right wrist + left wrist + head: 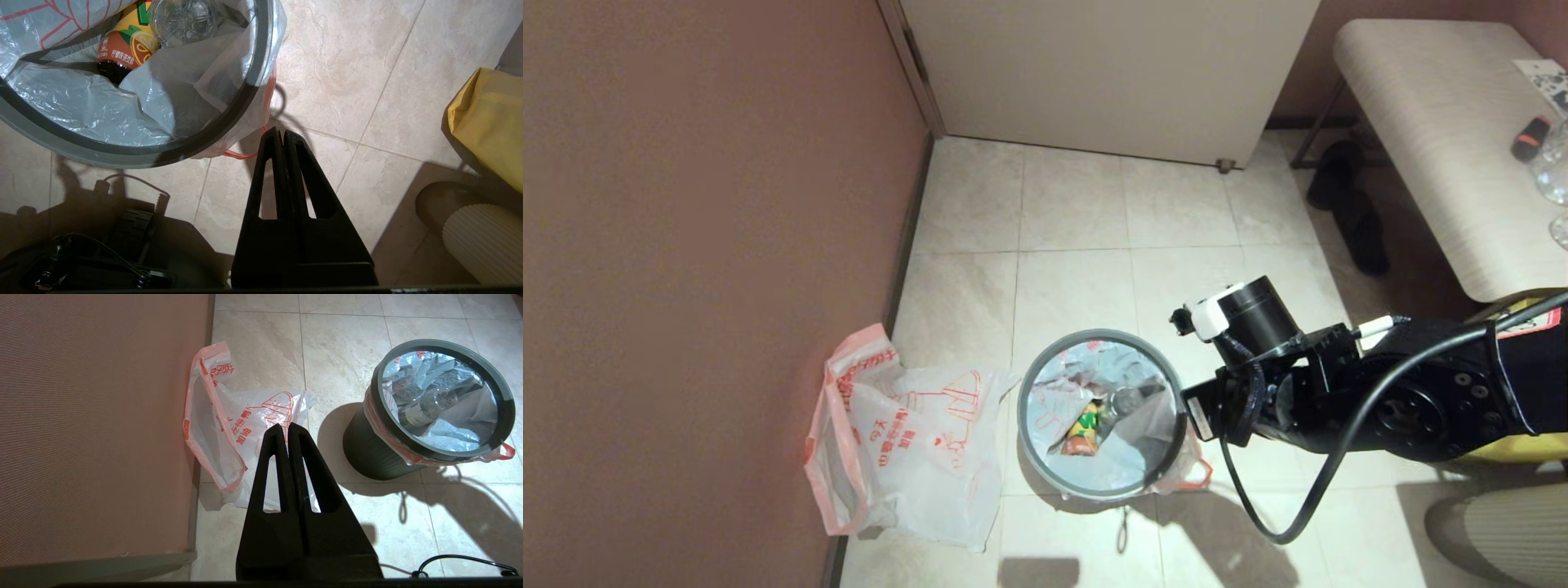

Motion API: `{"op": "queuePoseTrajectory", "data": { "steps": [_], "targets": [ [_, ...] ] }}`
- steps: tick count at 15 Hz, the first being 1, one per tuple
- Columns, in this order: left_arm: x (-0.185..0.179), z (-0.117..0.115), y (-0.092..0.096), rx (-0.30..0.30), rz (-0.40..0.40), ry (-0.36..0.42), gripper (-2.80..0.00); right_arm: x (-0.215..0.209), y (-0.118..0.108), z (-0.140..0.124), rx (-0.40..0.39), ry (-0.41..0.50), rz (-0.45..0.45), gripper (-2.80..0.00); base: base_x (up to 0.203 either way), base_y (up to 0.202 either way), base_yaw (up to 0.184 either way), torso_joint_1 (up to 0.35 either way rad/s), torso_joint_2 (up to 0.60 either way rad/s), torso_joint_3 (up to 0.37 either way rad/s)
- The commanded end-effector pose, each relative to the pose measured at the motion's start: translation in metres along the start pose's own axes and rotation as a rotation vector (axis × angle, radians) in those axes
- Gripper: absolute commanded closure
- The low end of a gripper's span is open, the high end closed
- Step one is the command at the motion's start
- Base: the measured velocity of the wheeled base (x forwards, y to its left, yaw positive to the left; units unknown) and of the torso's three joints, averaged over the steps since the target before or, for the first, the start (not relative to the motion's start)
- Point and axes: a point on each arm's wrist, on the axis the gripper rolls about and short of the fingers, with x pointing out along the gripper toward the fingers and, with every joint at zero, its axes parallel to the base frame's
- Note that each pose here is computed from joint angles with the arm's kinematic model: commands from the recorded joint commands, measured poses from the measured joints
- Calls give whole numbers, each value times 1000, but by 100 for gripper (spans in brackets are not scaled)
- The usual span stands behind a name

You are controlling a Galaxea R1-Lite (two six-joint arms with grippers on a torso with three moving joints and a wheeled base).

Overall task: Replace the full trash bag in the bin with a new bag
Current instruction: Place the trash can ring on the floor

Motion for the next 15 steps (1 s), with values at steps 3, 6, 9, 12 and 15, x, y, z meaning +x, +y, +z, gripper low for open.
{"op": "queuePoseTrajectory", "data": {
  "steps": [3,6,9,12,15],
  "targets": [
    [0,0,0,-1,1,1,0,47,14,-16,-1,39,-25,-280,0,0,0,0,0,0],
    [0,0,0,-1,0,1,0,96,18,-27,1,28,-56,-280,0,0,0,0,0,0],
    [0,0,0,-1,0,1,0,127,12,-27,5,-4,-86,-280,0,0,0,0,0,0],
    [0,0,0,-1,0,1,0,138,5,-20,6,-29,-100,-43,0,0,0,0,0,0],
    [0,0,0,0,1,1,0,145,7,-23,1,-20,-100,0,0,0,0,0,0,0]
  ]
}}
